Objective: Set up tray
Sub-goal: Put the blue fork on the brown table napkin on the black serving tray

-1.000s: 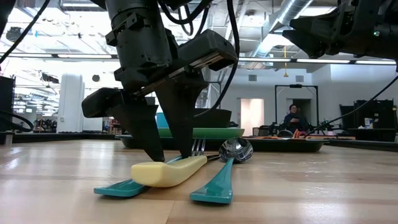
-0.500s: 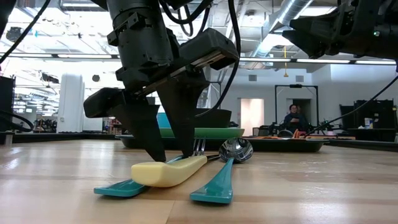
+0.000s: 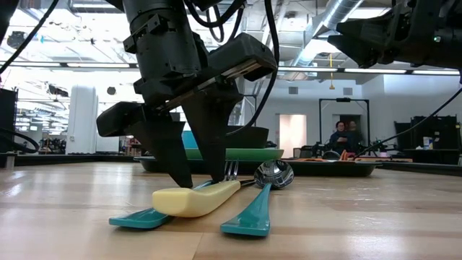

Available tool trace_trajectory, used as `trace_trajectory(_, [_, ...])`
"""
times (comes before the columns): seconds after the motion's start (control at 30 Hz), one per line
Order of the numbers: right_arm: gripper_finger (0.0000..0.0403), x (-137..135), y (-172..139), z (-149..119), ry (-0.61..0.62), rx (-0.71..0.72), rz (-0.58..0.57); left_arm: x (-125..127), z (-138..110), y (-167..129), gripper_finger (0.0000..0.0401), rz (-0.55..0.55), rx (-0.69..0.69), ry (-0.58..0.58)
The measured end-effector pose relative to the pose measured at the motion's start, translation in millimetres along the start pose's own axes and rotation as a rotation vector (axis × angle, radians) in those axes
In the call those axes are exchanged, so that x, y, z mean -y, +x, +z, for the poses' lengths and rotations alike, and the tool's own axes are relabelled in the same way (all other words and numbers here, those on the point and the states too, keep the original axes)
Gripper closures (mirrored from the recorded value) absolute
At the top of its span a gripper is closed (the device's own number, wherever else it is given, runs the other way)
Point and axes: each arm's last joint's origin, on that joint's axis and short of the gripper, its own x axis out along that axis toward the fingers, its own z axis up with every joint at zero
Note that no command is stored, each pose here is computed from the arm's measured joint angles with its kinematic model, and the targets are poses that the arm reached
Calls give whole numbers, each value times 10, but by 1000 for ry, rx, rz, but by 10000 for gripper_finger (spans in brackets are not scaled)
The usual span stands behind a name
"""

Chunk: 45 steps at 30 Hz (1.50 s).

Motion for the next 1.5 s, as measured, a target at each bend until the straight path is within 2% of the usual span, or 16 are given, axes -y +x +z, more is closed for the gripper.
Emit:
trace_trajectory(0.43, [149,0,0,-3,-1,-3,0,22,42,8,232,-28,14,-2])
trace_trajectory(1.5, [149,-2,0,-6,-2,-6,1,-22,31,6,232,16,-24,50])
